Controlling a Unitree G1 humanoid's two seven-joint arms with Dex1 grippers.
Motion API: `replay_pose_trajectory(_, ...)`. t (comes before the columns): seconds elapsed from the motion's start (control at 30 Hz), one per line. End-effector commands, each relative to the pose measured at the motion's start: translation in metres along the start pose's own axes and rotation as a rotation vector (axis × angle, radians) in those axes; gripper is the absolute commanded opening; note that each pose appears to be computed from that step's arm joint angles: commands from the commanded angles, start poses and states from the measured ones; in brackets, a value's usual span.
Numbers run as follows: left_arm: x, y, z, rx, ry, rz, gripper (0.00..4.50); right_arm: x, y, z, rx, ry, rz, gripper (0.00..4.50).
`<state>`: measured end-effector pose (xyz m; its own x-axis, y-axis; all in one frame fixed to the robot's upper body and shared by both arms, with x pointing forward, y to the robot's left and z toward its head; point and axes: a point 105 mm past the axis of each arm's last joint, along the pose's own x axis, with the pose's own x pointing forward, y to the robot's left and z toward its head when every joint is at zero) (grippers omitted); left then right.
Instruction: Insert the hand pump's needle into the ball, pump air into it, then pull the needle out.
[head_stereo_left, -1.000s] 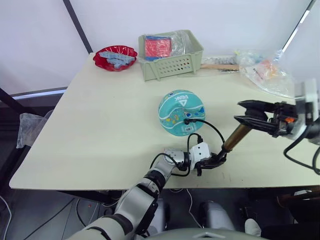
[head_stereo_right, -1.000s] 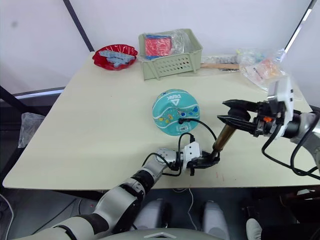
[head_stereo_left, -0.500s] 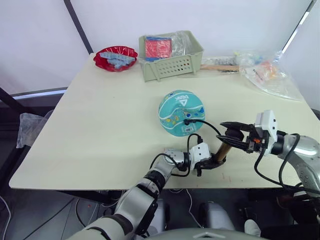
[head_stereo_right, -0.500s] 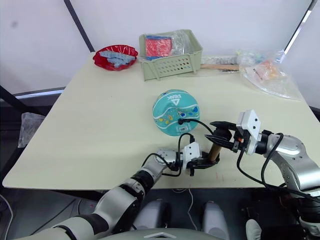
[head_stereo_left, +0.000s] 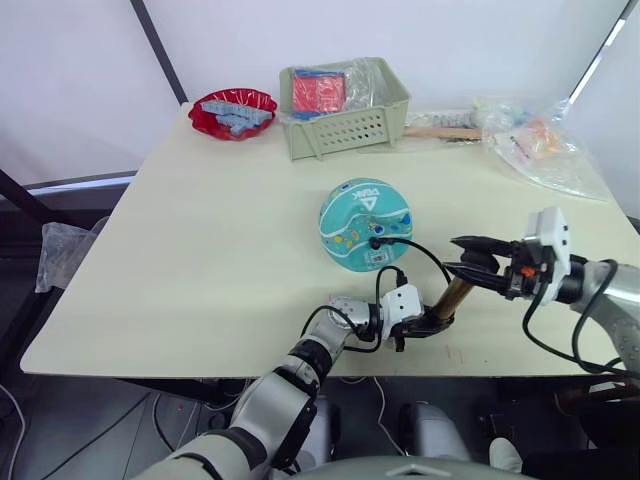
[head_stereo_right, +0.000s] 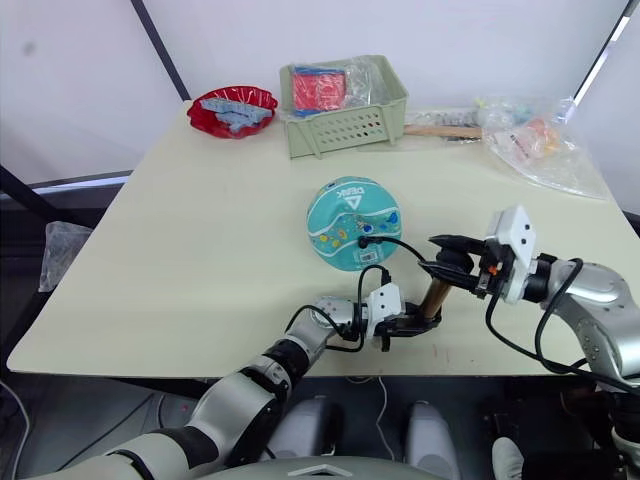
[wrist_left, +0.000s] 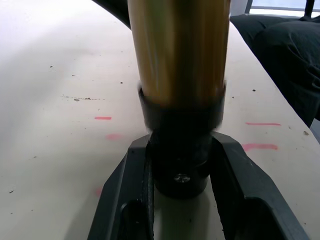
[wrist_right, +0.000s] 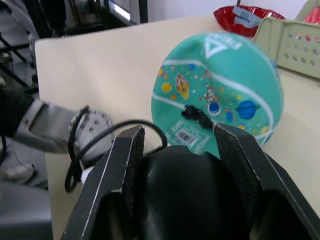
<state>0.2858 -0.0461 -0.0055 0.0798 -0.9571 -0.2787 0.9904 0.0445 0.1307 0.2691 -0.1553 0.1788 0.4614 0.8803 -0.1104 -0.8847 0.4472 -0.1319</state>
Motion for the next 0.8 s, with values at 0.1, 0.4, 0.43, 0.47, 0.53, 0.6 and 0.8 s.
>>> replay_pose_trajectory(0.1,-0.008,-0.022,-0.04,-0.089,0.135,-0.049,1.03,-0.022,-0.01,0.065,-0.101,-0.114,-0.04,1.71)
replay_pose_trajectory(0.4,-0.007,-0.023,-0.04,-0.087,0.132,-0.051,1.03,-0.042,-0.019,0.12,-0.136,-0.146,-0.06,1.71)
replay_pose_trajectory(0.43,-0.007,-0.023,-0.04,-0.087,0.132,-0.052,1.03,-0.043,-0.019,0.124,-0.135,-0.151,-0.061,1.71)
replay_pose_trajectory(0.47,-0.007,-0.023,-0.04,-0.087,0.131,-0.052,1.03,-0.044,-0.019,0.127,-0.135,-0.152,-0.06,1.69)
replay_pose_trajectory(0.53,-0.007,-0.023,-0.039,-0.087,0.131,-0.052,1.03,-0.045,-0.019,0.13,-0.135,-0.147,-0.059,1.67)
replay_pose_trajectory(0.6,-0.006,-0.023,-0.039,-0.088,0.13,-0.052,1.03,-0.045,-0.02,0.129,-0.13,-0.144,-0.06,1.67)
replay_pose_trajectory(0.8,-0.006,-0.024,-0.039,-0.089,0.13,-0.054,1.03,-0.03,-0.017,0.081,-0.074,-0.042,-0.049,1.67)
